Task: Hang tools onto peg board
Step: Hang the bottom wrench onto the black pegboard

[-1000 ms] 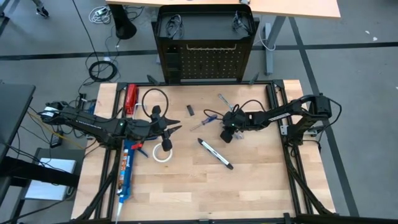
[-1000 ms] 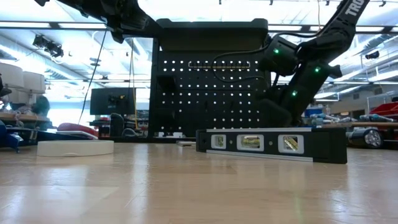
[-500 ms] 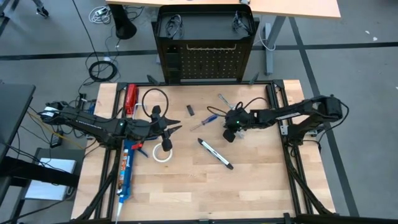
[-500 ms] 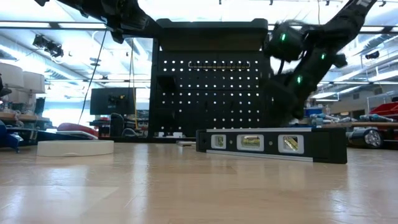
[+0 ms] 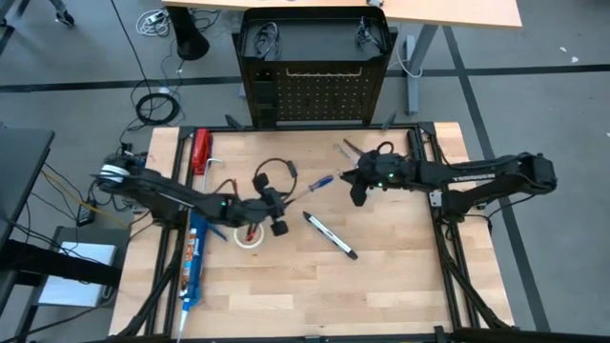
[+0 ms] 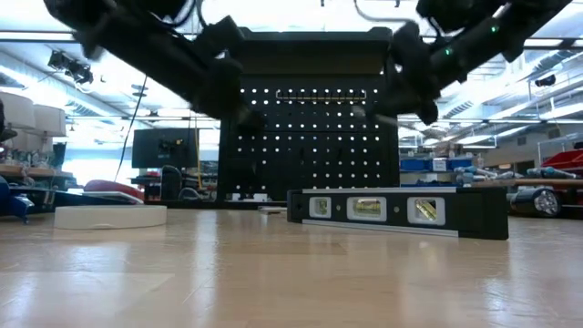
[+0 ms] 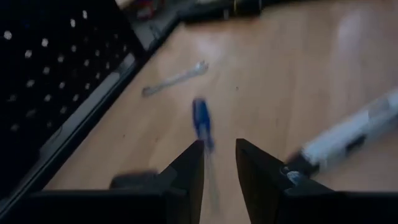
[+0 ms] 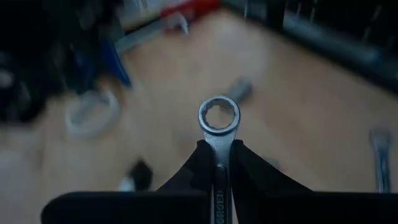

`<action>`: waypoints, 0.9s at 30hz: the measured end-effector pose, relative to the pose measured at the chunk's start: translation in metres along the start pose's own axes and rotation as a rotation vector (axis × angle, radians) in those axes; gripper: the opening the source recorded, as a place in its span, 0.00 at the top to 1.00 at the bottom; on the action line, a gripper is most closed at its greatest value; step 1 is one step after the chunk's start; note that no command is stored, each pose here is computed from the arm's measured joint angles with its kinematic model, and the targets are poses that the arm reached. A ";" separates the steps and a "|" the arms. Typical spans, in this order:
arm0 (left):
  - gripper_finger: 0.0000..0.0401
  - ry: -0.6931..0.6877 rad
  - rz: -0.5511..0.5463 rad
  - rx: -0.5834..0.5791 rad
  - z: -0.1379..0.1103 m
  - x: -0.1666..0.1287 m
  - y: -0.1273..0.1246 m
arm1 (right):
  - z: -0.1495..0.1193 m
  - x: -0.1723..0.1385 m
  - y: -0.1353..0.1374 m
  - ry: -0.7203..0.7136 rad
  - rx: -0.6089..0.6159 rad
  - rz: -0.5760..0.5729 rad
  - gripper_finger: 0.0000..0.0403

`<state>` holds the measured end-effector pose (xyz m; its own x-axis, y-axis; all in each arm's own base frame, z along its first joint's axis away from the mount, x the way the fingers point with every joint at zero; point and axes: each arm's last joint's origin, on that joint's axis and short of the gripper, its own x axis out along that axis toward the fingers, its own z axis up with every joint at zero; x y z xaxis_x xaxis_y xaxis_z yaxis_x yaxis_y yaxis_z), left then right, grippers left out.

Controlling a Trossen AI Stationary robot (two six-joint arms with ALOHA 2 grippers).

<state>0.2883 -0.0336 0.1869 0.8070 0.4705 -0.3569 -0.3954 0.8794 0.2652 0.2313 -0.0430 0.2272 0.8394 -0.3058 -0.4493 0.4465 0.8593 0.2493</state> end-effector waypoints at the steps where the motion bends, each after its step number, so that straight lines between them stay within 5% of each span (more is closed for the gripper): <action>1: 0.75 -0.026 -0.001 -0.008 0.000 0.004 -0.003 | 0.003 -0.002 0.002 -0.037 -0.002 0.001 0.90; 9: 0.75 -0.245 0.006 -0.051 0.006 0.023 -0.015 | 0.015 -0.011 0.023 -0.242 -0.055 -0.001 0.90; 14: 0.75 -0.309 0.010 -0.036 0.009 0.029 -0.009 | 0.017 -0.015 0.038 -0.298 -0.076 0.096 0.90; 20: 0.75 -0.378 0.095 0.278 0.024 0.019 -0.002 | 0.015 -0.017 0.046 -0.223 -0.009 0.324 0.90; 27: 0.75 -0.407 0.162 0.556 0.029 0.017 -0.001 | 0.012 -0.013 0.046 -0.142 0.078 0.395 0.90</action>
<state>0.3150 -0.0282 0.2064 0.8996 0.4325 0.0600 -0.3294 0.5820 0.7435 0.2442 -0.0046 0.2544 0.9827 -0.0176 -0.1846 0.0996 0.8898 0.4453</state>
